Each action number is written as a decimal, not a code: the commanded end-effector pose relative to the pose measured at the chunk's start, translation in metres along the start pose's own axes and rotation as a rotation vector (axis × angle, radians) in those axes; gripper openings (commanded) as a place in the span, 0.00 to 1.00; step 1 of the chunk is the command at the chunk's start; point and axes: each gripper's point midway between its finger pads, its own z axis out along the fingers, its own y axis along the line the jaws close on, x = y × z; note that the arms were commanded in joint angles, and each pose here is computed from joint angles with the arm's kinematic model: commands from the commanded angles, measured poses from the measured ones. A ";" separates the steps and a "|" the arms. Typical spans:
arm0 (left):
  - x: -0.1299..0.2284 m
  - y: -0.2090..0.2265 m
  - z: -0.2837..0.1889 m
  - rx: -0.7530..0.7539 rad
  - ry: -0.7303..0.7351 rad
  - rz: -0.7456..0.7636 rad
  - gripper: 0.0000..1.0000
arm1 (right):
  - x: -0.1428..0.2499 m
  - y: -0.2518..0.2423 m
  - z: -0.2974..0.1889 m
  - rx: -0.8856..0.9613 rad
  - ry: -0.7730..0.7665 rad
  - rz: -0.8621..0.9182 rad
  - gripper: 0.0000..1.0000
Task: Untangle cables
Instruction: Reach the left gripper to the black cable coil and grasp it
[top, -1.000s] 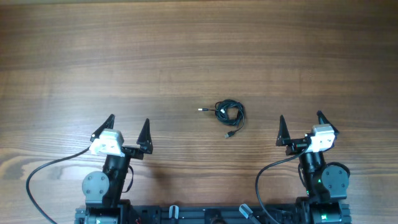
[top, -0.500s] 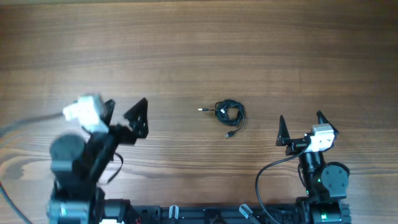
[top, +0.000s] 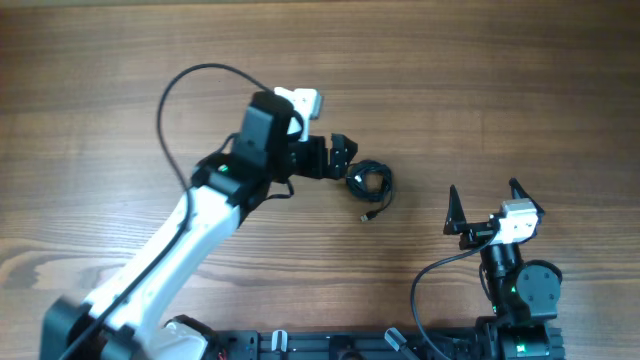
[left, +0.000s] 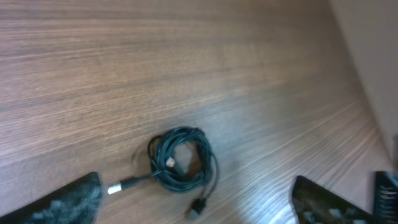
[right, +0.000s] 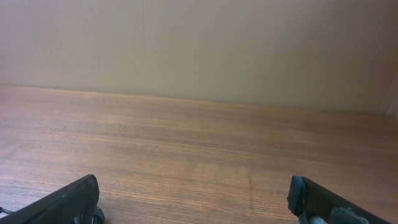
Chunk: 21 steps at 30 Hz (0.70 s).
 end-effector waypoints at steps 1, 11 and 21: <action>0.012 0.000 0.046 0.021 0.057 0.156 0.76 | -0.001 -0.003 0.000 0.016 -0.005 -0.005 1.00; 0.053 0.044 0.147 -0.052 0.115 0.203 0.46 | -0.001 -0.003 0.000 0.016 -0.005 -0.005 1.00; 0.087 0.037 0.157 -0.058 0.209 0.207 0.04 | -0.001 -0.003 0.000 0.016 -0.005 -0.005 1.00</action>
